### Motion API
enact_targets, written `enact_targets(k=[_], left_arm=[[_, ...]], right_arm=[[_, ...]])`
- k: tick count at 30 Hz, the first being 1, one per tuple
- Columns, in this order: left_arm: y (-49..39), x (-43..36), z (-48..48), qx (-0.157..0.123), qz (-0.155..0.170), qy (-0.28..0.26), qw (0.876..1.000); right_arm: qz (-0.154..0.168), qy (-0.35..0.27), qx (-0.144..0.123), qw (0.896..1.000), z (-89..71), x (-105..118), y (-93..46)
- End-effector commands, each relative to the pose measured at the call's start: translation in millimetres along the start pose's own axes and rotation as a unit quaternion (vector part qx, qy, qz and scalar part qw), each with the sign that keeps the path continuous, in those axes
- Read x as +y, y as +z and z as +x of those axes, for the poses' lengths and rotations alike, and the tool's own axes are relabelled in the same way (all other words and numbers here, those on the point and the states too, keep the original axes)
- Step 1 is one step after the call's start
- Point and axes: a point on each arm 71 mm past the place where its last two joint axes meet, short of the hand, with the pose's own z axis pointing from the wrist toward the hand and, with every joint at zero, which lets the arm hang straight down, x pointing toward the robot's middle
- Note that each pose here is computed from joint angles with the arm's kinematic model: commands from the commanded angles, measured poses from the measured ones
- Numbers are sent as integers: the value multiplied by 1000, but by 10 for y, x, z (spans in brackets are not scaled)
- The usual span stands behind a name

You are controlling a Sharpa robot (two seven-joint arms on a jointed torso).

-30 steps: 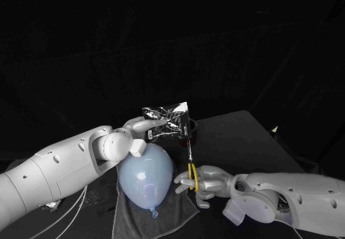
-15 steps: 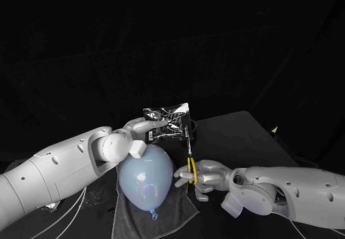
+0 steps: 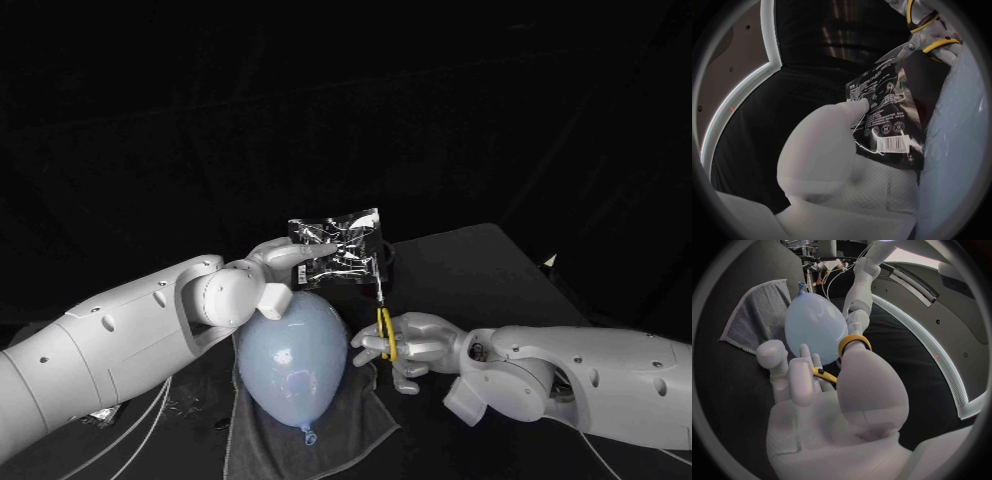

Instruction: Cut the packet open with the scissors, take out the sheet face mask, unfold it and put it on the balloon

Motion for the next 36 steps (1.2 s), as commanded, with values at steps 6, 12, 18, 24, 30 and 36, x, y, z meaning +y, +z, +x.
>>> enact_targets(k=[6,12,18,24,30,36], left_arm=[[-1,4,32,18,-4,2,1000],[-6,6,23,18,-7,4,1000],[-10,8,20,18,-8,6,1000],[-13,8,15,18,-8,9,1000],[-14,7,13,17,-8,12,1000],[-15,6,2,15,-8,14,1000]], right_arm=[[-7,-8,-2,1000,-15,27,8],[-13,-10,-11,1000,-42,49,6],[-19,-9,-20,1000,-63,70,4],[-26,-6,-32,999,-90,83,-1],[-26,-5,-40,999,-112,84,-4],[-25,-5,-44,999,-131,82,-18]])
